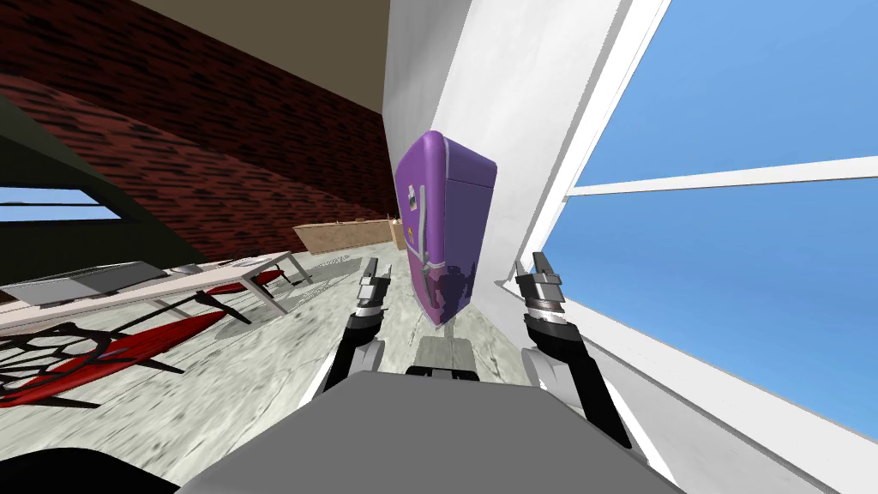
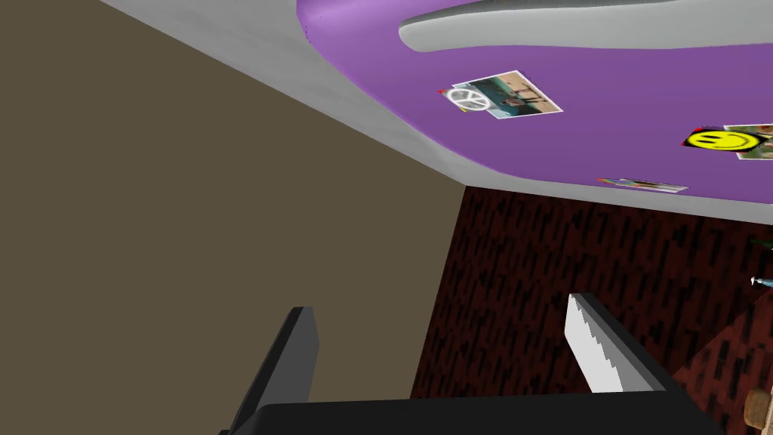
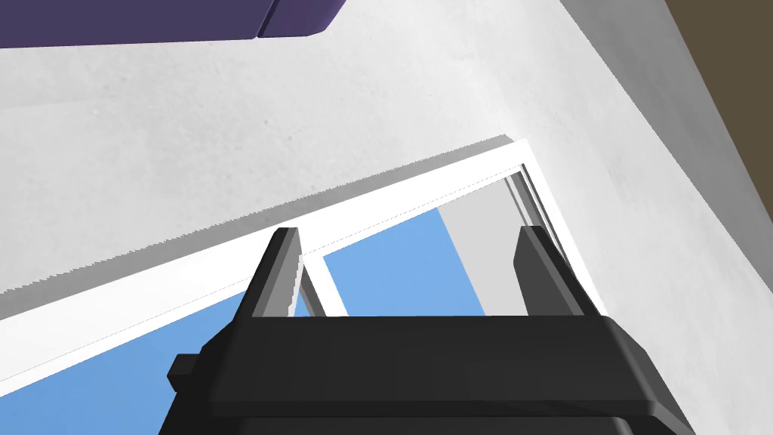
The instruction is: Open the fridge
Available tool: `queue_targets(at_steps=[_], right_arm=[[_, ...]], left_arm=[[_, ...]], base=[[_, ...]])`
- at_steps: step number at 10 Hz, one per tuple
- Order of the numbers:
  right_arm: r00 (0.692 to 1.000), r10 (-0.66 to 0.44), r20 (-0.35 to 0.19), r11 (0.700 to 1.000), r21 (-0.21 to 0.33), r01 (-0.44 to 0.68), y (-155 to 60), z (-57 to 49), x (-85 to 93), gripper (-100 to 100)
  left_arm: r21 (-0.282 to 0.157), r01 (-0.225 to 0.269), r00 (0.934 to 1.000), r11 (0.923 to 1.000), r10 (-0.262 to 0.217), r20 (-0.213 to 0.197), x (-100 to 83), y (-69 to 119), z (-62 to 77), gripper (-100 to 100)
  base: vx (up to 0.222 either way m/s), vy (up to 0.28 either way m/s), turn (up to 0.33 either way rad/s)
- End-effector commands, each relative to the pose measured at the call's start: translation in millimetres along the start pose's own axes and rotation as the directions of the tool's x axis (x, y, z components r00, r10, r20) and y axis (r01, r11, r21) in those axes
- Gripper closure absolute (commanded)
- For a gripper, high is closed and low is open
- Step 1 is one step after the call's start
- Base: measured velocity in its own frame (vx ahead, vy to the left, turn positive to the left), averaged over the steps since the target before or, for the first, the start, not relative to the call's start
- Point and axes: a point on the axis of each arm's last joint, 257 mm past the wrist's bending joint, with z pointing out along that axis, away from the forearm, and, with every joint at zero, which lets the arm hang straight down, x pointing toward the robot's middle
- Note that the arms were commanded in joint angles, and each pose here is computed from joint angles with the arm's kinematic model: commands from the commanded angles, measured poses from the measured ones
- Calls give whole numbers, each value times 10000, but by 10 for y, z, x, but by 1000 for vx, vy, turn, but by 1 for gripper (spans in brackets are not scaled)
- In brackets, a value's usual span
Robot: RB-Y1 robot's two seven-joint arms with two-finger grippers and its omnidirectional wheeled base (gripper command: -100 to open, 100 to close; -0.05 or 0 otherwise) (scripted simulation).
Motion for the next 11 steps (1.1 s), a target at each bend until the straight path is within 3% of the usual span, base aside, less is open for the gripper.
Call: queue_targets(at_steps=[1,2,5,8,10,11], right_arm=[[10000,0,0,10000,0,0,0,0,0,0],[10000,0,0,10000,0,0,0,0,0,0],[10000,0,0,10000,8,0,-3,-1,0,0],[10000,-1,0,10000,9,1,-3,-1,0,0],[10000,-1,0,10000,9,1,-3,-2,0,0],[10000,-1,0,10000,9,1,-3,-2,0,0]], left_arm=[[0,0,10000,10000,0,0,0,0,0,0],[-58,-162,9994,9999,160,-315,36,24,-9,-100],[-285,-637,9933,9976,606,-986,117,137,-39,-100],[-823,-1401,9805,9867,1266,-1503,200,417,-88,-100],[-1200,-2017,9653,9721,1766,-1923,252,636,-137,-100],[-1351,-2455,9497,9599,2102,-2320,281,759,-175,-100]], base=[[0,0,0],[17,0,-14],[38,2,-31],[127,-3,-99],[181,10,-109],[186,30,-108]])
